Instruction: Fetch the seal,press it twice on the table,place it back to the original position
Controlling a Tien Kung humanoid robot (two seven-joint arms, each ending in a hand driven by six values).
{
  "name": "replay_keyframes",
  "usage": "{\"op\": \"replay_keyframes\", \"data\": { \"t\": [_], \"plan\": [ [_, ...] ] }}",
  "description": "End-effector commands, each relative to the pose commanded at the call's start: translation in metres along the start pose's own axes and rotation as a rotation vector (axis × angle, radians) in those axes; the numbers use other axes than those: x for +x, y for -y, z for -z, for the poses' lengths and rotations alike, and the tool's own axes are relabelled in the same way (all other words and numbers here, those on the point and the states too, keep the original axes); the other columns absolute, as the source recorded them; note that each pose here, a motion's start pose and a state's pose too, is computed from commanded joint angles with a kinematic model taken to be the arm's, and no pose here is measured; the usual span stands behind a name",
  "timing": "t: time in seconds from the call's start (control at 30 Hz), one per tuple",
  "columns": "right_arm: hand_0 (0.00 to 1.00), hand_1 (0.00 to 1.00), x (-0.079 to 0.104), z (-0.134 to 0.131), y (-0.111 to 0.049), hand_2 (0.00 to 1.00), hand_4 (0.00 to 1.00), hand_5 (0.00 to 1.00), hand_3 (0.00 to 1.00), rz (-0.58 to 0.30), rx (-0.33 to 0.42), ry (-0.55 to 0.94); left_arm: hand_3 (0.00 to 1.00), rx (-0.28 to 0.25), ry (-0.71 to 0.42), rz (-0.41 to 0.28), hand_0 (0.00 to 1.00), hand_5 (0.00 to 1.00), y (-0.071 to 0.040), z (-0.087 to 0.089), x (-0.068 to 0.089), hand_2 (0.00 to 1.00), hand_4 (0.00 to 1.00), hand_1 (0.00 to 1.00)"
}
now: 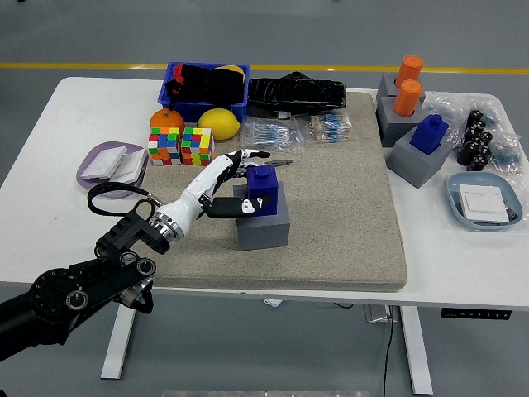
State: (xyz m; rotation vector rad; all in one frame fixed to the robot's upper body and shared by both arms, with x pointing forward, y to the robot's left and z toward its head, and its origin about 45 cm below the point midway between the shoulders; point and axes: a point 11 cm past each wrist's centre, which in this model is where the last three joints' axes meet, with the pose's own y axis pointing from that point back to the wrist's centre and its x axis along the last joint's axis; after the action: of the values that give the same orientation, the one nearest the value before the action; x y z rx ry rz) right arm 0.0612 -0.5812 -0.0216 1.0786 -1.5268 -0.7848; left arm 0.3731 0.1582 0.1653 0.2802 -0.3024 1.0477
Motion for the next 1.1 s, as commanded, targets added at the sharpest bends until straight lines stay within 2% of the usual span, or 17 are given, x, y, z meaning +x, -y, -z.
{"op": "replay_keyframes", "data": {
  "t": [0.27, 0.43, 0.53, 0.83, 0.97, 1.1],
  "plan": [
    [0.922, 0.828, 0.001, -0.001, 0.0, 0.832, 0.998, 0.81, 0.848, -0.002, -0.002, 0.002, 0.811, -0.03, 0.002, -0.026, 0.694, 0.002, 0.003, -0.012, 0.014, 0.582, 0.649, 0.516],
    [0.922, 0.827, 0.0, -0.002, 0.0, 0.832, 0.998, 0.81, 0.849, -0.001, -0.003, 0.007, 0.809, -0.058, 0.019, -0.071, 0.692, 0.002, 0.005, -0.023, 0.034, 0.575, 0.642, 0.515],
    [0.922, 0.827, 0.0, -0.003, 0.0, 0.832, 0.998, 0.81, 0.849, -0.001, -0.004, 0.009, 0.809, -0.056, 0.042, -0.096, 0.692, 0.002, 0.004, -0.023, 0.05, 0.575, 0.642, 0.515],
    [0.922, 0.827, -0.001, -0.003, 0.0, 0.829, 0.998, 0.81, 0.849, 0.0, -0.004, 0.016, 0.804, 0.006, 0.075, -0.199, 0.681, 0.002, -0.01, 0.002, 0.09, 0.566, 0.634, 0.514],
    [0.922, 0.827, -0.001, -0.003, 0.0, 0.829, 0.998, 0.81, 0.849, 0.001, -0.002, 0.016, 0.804, 0.037, 0.078, -0.231, 0.681, 0.002, -0.017, 0.015, 0.1, 0.566, 0.634, 0.514],
    [0.922, 0.826, -0.001, -0.003, 0.0, 0.83, 0.998, 0.809, 0.849, 0.001, -0.001, 0.017, 0.803, 0.065, 0.075, -0.242, 0.676, 0.002, -0.023, 0.027, 0.101, 0.565, 0.63, 0.513]
  ]
}}
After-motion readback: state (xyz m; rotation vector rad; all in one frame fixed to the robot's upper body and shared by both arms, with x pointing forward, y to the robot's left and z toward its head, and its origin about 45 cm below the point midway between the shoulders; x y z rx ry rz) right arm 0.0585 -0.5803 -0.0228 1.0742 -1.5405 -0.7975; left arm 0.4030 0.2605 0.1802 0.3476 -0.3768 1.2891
